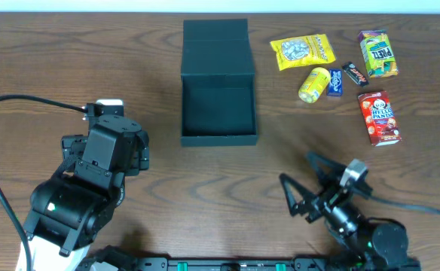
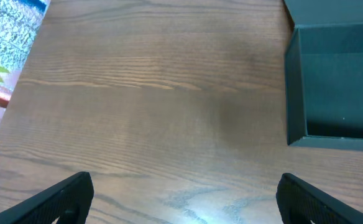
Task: Pack container
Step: 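Retract the left arm back toward its base, then reach the right gripper to the yellow candy bag and grasp it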
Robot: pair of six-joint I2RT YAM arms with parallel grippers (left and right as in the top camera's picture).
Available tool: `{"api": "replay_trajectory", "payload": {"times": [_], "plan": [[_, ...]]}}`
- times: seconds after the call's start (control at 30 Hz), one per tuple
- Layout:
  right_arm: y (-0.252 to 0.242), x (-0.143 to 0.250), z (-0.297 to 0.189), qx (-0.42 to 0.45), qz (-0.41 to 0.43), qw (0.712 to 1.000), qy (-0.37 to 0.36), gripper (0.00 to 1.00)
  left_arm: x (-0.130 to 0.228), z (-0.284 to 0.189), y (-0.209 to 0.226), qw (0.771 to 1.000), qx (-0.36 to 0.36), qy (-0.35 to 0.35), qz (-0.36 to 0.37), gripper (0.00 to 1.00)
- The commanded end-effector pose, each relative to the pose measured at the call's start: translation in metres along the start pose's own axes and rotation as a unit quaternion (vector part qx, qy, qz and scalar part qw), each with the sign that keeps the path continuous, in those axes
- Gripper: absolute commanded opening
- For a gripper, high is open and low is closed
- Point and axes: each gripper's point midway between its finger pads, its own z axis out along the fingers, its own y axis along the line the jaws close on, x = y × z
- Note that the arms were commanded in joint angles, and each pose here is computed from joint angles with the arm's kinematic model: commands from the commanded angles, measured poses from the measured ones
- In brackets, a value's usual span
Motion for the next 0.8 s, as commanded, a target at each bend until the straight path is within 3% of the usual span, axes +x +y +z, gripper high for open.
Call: {"api": "replay_trajectory", "payload": {"times": [0.0,0.23,0.33,0.57,0.77], "plan": [[-0.014,-0.027,0.007,0.053,-0.019,0.998,-0.011,0.99,-0.001,-0.001,0.001,1.0,-0.001,0.0,-0.007,0.95],[-0.042,-0.07,0.055,0.09,-0.077,0.991,0.065,0.99,-0.001,-0.001,0.001,1.0,-0.001,0.0,-0.007,0.95],[-0.058,-0.082,0.078,0.092,-0.064,0.99,0.088,0.99,-0.001,-0.001,0.001,1.0,-0.001,0.0,-0.007,0.95],[-0.086,-0.112,0.118,0.095,-0.108,0.989,0.037,0.99,-0.001,-0.001,0.001,1.0,-0.001,0.0,-0.007,0.95],[-0.136,-0.123,0.169,0.133,-0.082,0.985,0.067,0.99,-0.001,-0.001,0.001,1.0,-0.001,0.0,-0.007,0.95]]}}
